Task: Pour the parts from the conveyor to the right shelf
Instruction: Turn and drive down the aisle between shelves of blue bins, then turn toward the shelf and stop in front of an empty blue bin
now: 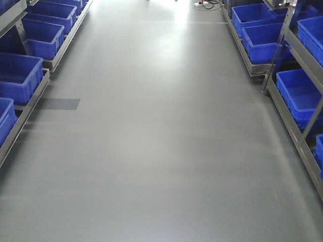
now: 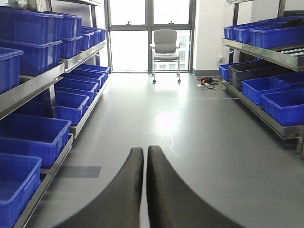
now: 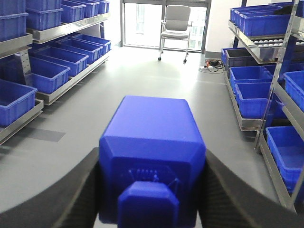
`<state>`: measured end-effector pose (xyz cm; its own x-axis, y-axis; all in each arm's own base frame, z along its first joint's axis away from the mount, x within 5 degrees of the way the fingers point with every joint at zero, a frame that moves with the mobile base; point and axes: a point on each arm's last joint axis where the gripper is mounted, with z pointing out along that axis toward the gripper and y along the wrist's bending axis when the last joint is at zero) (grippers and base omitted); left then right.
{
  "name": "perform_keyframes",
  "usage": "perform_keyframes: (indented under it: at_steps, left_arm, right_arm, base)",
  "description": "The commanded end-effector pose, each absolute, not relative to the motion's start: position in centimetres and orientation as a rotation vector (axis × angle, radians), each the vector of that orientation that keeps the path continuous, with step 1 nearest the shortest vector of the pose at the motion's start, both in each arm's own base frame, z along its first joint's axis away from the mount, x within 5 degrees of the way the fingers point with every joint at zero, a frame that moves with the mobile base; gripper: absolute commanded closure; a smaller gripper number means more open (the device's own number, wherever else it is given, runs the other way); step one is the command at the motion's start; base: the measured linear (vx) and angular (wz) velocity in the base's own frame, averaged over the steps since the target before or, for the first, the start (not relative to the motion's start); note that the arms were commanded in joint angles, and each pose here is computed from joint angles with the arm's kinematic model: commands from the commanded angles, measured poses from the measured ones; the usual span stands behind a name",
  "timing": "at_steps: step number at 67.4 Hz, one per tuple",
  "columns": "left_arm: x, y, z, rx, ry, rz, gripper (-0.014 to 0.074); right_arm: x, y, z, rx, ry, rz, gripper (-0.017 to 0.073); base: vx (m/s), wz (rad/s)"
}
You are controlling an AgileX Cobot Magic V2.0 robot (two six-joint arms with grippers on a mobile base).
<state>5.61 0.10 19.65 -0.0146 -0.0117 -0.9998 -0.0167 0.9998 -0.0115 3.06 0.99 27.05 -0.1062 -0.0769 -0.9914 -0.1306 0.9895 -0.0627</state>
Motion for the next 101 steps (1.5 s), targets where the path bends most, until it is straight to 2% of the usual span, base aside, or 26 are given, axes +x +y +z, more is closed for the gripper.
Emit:
perform_keyframes:
  at_steps: [1, 54, 101]
  left_arm:
    - [5.42, 0.07, 21.22, -0.028, 1.482, -0.01, 0.06]
    - [5.42, 0.07, 21.22, -0.028, 1.482, -0.01, 0.06]
    - [5.42, 0.07, 21.22, -0.028, 1.482, -0.01, 0.06]
  right_arm:
    - [3.03, 0.86, 28.6, -0.139, 1.59, 0.03, 0.0512]
    - [3.03, 0.86, 28.6, -0.139, 1.59, 0.03, 0.0512]
    - [3.03, 0.86, 28.6, -0.139, 1.59, 0.03, 0.0512]
  base:
    - [0.67, 0.0]
    - [0.65, 0.02]
    - [0.53, 0.2]
